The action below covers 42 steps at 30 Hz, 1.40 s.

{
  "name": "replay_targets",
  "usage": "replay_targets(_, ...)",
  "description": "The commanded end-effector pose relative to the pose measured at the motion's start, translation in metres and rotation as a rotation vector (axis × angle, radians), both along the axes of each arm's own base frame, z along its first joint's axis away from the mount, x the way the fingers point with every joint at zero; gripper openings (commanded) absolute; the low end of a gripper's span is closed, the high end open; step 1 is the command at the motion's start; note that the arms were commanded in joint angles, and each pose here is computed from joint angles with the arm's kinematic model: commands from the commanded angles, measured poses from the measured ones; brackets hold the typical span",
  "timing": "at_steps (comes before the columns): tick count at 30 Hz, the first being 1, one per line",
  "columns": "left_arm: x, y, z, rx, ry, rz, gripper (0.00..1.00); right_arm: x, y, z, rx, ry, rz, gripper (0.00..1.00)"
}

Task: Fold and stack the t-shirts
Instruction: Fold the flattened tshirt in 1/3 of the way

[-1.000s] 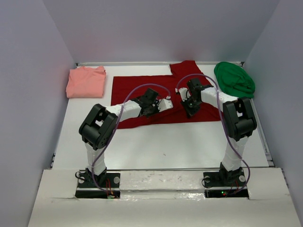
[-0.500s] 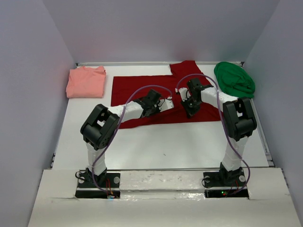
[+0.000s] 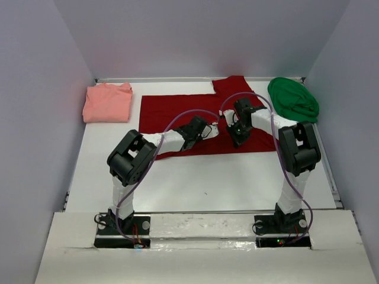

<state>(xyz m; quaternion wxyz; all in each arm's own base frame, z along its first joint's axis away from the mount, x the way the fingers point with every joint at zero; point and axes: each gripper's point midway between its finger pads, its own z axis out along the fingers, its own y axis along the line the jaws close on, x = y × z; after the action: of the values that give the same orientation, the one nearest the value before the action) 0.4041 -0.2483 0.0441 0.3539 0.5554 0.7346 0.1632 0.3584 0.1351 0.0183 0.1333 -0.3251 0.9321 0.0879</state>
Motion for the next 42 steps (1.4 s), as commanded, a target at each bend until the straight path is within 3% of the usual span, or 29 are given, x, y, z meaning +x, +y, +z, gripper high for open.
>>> replay_targets(1,0.01,0.012,0.006,0.075,-0.075,0.053,0.0,-0.007,-0.016,-0.042,-0.074,0.063,-0.008,0.0)
replay_targets(16,0.013,0.022,-0.003,0.137,-0.111,0.109,0.02,-0.008,-0.016,-0.042,-0.073,0.067,-0.005,0.0)
replay_targets(17,0.014,0.022,-0.002,0.133,-0.114,0.112,0.05,-0.008,-0.016,-0.042,-0.073,0.067,-0.003,0.0)
replay_targets(18,0.015,0.021,0.001,0.124,-0.121,0.119,0.19,-0.008,-0.016,-0.043,-0.073,0.069,-0.005,0.0)
replay_targets(21,0.015,0.017,0.011,0.101,-0.135,0.119,0.33,-0.009,-0.016,-0.043,-0.073,0.07,-0.003,0.0)
replay_targets(22,0.015,0.016,0.018,0.081,-0.143,0.12,0.51,-0.008,-0.016,-0.043,-0.073,0.07,-0.001,0.0)
replay_targets(27,0.016,0.016,0.037,0.057,-0.178,0.131,0.8,-0.008,-0.015,-0.042,-0.071,0.068,-0.001,0.0)
replay_targets(30,0.017,0.021,0.049,0.066,-0.208,0.153,0.89,-0.008,-0.015,-0.043,-0.07,0.069,-0.001,0.0)
replay_targets(42,0.011,0.075,0.115,0.105,-0.387,0.354,0.95,-0.008,-0.014,-0.042,-0.066,0.069,0.006,0.0)
